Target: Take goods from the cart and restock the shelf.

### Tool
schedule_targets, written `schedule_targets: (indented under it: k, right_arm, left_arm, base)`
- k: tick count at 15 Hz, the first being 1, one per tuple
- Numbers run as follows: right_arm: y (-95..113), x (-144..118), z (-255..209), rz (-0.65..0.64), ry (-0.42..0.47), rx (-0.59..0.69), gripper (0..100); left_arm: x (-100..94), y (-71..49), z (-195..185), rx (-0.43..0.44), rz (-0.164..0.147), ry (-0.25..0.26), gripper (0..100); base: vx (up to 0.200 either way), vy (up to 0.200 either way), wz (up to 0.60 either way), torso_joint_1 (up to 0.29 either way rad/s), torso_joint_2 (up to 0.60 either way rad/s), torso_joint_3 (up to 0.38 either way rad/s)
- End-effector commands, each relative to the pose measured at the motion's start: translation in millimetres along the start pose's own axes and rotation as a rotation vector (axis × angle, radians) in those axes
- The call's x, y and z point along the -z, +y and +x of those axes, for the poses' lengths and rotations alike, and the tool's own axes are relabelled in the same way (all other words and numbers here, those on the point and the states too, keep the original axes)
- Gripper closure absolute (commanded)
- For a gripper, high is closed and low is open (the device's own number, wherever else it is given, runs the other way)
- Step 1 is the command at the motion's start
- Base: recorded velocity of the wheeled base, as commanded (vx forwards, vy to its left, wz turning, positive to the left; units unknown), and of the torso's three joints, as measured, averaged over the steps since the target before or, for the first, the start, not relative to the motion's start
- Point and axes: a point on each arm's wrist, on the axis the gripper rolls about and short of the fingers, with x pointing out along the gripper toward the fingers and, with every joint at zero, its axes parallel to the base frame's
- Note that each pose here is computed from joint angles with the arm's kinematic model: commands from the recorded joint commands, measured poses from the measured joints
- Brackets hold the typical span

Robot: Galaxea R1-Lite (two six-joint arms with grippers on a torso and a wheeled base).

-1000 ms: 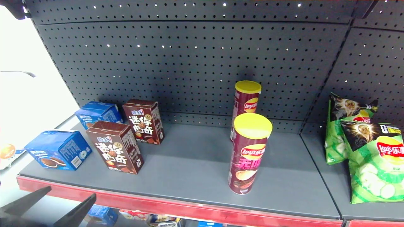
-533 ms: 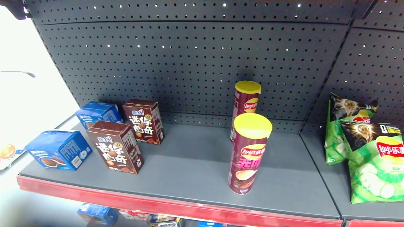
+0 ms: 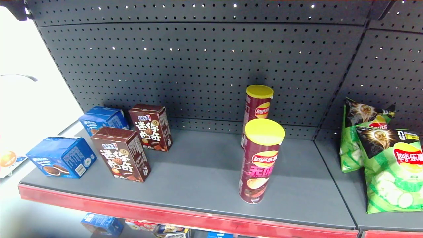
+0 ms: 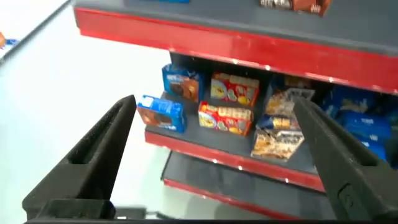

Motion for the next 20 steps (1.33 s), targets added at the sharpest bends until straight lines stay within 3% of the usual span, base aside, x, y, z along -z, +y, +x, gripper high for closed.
schedule_targets:
  k: [1, 3, 6, 9, 10, 12, 15, 20]
  right_arm:
    - [0.0, 0.0, 0.0, 0.0, 0.001, 0.0, 0]
    - [0.0, 0.0, 0.0, 0.0, 0.001, 0.0, 0]
    - [0.0, 0.0, 0.0, 0.0, 0.001, 0.0, 0]
    - [0.0, 0.0, 0.0, 0.0, 0.001, 0.0, 0]
    - [0.0, 0.0, 0.0, -0.002, 0.001, 0.0, 0]
    - [0.0, 0.0, 0.0, 0.0, 0.001, 0.0, 0]
    - [0.0, 0.0, 0.0, 0.0, 0.001, 0.0, 0]
    - [0.0, 0.0, 0.0, 0.0, 0.001, 0.0, 0]
  left_arm:
    - [1.7, 0.3, -5.1, -0.007, -0.003, -0.068, 0]
    - [1.7, 0.5, -5.1, 0.006, -0.004, -0.068, 0]
    - [1.7, 2.2, -5.4, 0.117, 0.01, -0.076, 0]
    - [3.1, 2.5, -8.8, 0.136, 0.045, -0.125, 0]
    - [4.6, 2.8, -11.7, 0.131, 0.04, -0.163, 0]
    - [4.6, 2.8, -11.7, 0.131, 0.038, -0.163, 0]
    - [4.2, 2.9, -11.9, 0.128, 0.0, -0.162, 0]
    - [4.2, 2.9, -11.9, 0.128, -0.002, -0.162, 0]
  base:
    - [0.0, 0.0, 0.0, 0.0, 0.0, 0.0]
    - [0.0, 0.0, 0.0, 0.0, 0.0, 0.0]
    - [0.0, 0.0, 0.0, 0.0, 0.0, 0.0]
    - [0.0, 0.0, 0.0, 0.0, 0.0, 0.0]
    - [0.0, 0.0, 0.0, 0.0, 0.0, 0.0]
    - [0.0, 0.0, 0.0, 0.0, 0.0, 0.0]
    - [0.0, 0.0, 0.0, 0.0, 0.0, 0.0]
    - [0.0, 0.0, 0.0, 0.0, 0.0, 0.0]
